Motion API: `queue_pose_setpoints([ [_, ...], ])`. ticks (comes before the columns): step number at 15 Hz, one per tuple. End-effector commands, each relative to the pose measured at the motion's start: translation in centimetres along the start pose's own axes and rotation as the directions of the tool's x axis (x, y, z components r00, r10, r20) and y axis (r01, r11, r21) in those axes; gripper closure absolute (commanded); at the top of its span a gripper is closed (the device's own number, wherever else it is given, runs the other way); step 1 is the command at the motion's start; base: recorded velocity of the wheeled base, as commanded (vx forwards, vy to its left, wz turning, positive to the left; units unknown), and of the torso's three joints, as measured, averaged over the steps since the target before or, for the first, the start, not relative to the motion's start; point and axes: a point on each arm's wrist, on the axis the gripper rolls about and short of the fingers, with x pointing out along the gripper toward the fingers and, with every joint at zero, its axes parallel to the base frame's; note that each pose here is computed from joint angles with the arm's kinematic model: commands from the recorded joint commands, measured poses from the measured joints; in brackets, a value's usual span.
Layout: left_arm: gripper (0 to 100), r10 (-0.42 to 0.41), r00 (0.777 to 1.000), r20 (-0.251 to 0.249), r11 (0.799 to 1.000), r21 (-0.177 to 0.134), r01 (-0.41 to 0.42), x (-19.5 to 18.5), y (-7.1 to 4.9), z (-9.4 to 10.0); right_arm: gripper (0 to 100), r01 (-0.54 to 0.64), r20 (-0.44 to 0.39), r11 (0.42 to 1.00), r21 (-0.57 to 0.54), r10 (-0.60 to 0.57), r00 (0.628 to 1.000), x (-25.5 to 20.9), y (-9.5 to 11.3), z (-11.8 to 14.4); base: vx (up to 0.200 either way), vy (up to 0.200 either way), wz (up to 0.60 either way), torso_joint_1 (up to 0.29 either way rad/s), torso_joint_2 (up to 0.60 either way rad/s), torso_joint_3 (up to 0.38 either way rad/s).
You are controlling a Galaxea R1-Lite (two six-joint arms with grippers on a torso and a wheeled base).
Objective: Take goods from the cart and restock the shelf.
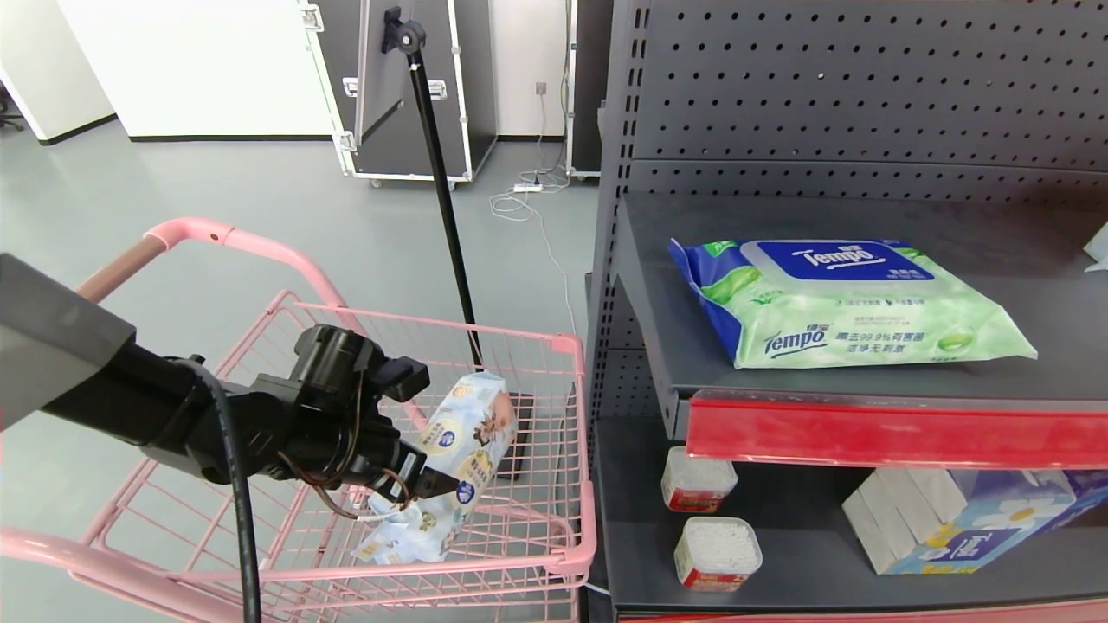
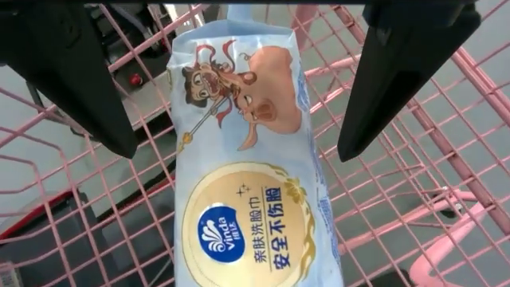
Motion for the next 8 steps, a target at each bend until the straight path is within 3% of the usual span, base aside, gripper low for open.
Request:
queue_pose_setpoints([
  [1, 0, -0.007, 1.000, -0.026, 1.000, 0.001, 0.007, 1.1, -0.1, -0.2, 0, 0.001, -0.001, 1.000, -0.001, -0.001, 1.000, 0.0, 0.0, 0.0, 0.000, 0.000, 0.00, 0.000, 0.00, 0.000],
  [4, 0, -0.017, 0.999, -0.051, 1.000, 0.022, 0.018, 2.5, -0.8, 0.0, 0, -0.001, -0.001, 1.000, -0.001, 0.001, 1.000, 0.0, 0.0, 0.0, 0.000, 0.000, 0.00, 0.000, 0.00, 0.000],
  [8, 0, -0.018, 0.997, -0.069, 1.000, 0.019, 0.019, 4.2, -0.6, 0.1, 0, -0.001, -0.001, 1.000, -0.001, 0.001, 1.000, 0.0, 0.0, 0.0, 0.000, 0.000, 0.00, 0.000, 0.00, 0.000],
])
